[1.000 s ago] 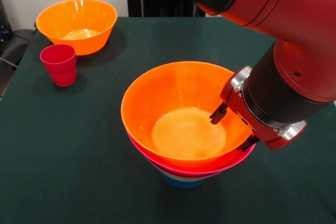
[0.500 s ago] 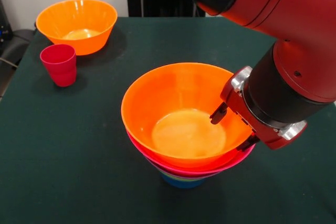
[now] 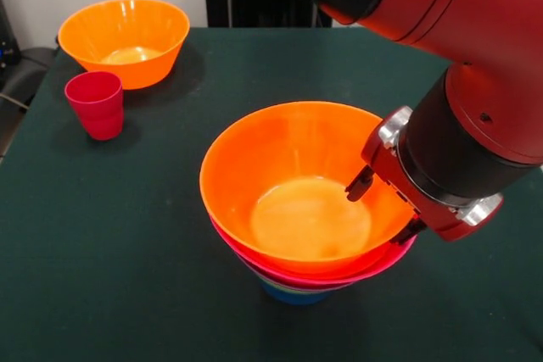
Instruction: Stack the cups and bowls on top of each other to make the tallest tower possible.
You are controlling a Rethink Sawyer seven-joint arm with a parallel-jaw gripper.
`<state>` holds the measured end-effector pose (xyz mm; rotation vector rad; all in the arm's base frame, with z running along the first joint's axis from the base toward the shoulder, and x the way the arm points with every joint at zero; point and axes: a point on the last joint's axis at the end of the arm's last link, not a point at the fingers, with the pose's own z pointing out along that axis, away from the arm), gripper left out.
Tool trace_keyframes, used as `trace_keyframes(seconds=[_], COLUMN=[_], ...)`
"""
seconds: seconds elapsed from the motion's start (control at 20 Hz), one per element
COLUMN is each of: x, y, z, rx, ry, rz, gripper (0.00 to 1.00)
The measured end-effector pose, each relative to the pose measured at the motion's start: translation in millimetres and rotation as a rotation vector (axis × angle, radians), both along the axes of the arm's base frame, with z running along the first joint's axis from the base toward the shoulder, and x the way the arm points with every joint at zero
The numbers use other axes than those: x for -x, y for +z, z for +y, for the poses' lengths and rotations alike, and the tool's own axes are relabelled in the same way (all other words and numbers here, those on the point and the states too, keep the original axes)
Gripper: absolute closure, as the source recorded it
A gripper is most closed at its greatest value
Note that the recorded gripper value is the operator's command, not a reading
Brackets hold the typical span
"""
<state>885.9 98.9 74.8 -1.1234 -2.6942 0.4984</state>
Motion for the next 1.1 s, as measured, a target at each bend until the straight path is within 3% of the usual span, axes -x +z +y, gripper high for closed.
trace_keyframes(seconds=[0.35, 0.8, 1.1], x=[-2.2, -4.2, -4.5], y=[8, 28, 47], z=[6, 27, 31], rx=[-0.023, -0.102, -0.09], ry=[-0.002, 0.0, 0.02], rz=[-0.013, -0.045, -0.07], gripper=[0.0, 0.0, 0.0])
